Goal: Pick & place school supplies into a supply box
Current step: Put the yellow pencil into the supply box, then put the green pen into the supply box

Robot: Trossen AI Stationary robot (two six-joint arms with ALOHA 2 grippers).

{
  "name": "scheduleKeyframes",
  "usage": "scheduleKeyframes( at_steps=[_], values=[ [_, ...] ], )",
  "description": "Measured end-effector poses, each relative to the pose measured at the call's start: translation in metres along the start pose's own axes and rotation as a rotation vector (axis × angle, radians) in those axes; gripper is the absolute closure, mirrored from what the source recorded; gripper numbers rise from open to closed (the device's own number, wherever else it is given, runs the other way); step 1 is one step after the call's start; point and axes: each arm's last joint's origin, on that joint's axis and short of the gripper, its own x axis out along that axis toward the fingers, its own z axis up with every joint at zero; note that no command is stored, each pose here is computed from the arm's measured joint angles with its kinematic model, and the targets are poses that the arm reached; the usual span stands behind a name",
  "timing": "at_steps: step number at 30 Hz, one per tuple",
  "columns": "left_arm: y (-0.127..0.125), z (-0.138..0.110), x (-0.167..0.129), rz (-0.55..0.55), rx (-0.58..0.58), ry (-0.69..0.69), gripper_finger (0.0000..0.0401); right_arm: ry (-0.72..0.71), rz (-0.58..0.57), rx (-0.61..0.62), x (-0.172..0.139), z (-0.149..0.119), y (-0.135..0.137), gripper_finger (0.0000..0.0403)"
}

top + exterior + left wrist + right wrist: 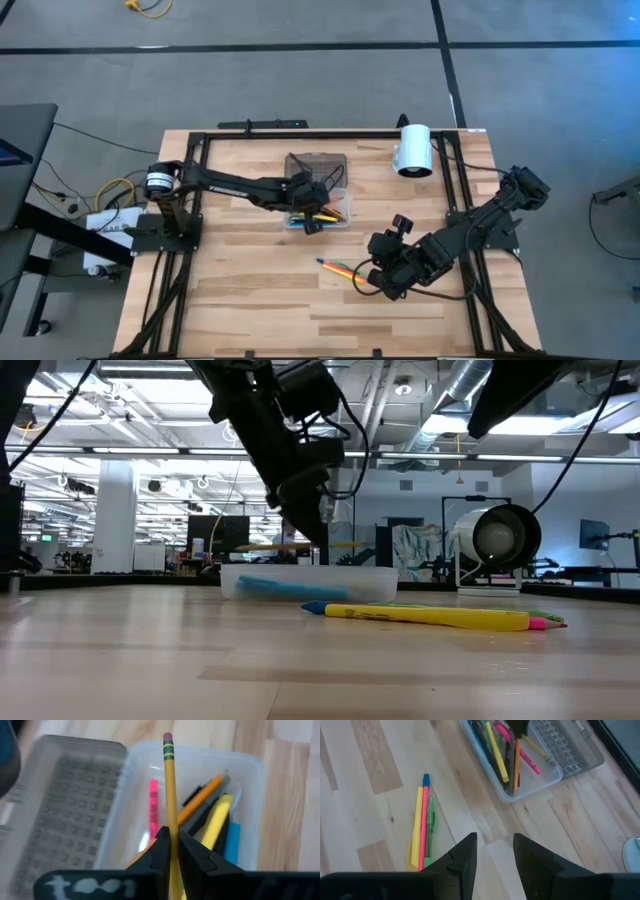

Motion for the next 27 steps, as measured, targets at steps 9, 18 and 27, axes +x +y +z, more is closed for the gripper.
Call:
scheduleKeyframes(
  at_steps=[9,18,27],
  values=[
    [-0.002,-0.002,0.006,-0.002,0.016,0.008,0.0376,0.0,0.0,0.004,0.0,0.0,0.0,0.0282],
    [-0.002,-0.001,0.006,-0.02,0.028,-0.001,0.0318,0.0,0.001,0.017,0.0,0.0,0.0,0.0282],
    [-0.011,-0.001,0.003,-0.225,0.059,0.001,0.0288,-0.026,0.029,0.032,0.001,0.003,0.005,0.0282]
  ],
)
